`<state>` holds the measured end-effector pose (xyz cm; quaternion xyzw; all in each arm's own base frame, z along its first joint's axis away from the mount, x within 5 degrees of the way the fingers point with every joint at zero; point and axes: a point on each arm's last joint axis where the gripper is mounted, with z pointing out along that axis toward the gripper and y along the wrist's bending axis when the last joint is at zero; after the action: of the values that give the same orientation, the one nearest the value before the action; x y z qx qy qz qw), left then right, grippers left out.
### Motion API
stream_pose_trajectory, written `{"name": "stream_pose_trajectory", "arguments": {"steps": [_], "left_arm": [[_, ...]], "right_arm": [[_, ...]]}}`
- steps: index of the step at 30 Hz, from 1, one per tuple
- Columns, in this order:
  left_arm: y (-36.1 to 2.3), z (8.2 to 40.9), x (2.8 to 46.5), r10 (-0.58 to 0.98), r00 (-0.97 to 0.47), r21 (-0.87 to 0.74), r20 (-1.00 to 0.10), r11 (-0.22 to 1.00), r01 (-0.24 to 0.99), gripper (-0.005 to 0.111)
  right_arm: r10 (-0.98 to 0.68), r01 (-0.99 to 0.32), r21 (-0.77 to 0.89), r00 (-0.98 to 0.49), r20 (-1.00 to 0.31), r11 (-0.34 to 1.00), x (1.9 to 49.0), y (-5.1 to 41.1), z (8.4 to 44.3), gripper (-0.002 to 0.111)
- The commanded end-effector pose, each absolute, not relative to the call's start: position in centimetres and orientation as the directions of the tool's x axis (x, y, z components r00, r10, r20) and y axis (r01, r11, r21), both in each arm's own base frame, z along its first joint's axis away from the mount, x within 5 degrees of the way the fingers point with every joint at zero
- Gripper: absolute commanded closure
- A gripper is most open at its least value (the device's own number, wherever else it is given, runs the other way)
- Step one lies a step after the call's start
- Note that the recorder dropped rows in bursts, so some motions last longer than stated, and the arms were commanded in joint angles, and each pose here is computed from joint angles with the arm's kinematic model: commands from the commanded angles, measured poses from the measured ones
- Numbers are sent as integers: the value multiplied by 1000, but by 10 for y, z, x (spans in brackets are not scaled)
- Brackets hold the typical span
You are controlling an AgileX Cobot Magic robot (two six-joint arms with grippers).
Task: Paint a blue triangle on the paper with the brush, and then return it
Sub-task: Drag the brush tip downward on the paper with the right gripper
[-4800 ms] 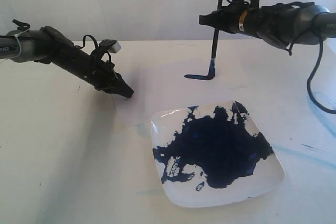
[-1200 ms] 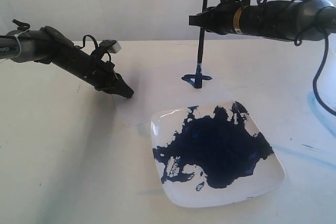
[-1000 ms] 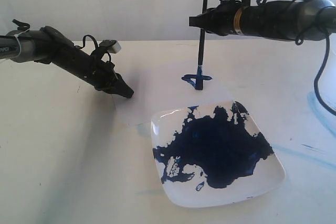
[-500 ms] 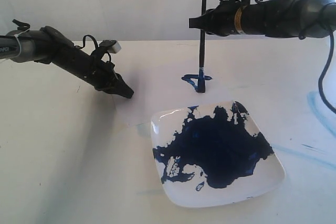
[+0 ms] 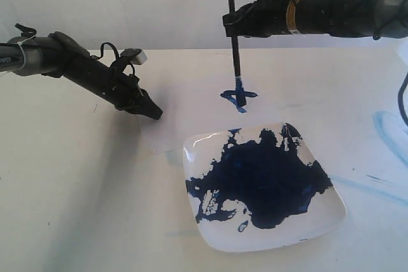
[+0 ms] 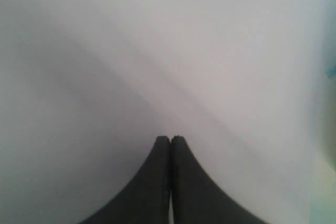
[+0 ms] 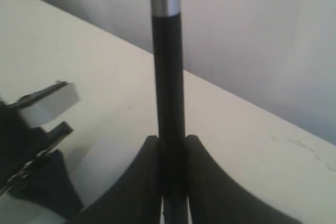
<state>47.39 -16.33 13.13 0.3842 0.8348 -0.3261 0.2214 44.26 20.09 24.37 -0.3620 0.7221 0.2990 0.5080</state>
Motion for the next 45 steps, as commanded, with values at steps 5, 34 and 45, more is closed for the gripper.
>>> {"name": "stream_pose_trajectory", "arguments": {"steps": [5, 34, 45], "left_arm": [[-165, 133, 472, 487, -619, -400, -616, 484, 778, 107], [-165, 133, 472, 486, -615, -395, -621, 483, 781, 107], [-165, 133, 472, 484, -616, -397, -622, 484, 780, 107]], "right_arm": [[-55, -941, 66, -89, -994, 333, 452, 140, 269, 108], [-25, -944, 217, -231, -973, 249, 494, 138, 209, 108], [-32, -939, 241, -256, -966, 244, 495, 140, 194, 108]]}}
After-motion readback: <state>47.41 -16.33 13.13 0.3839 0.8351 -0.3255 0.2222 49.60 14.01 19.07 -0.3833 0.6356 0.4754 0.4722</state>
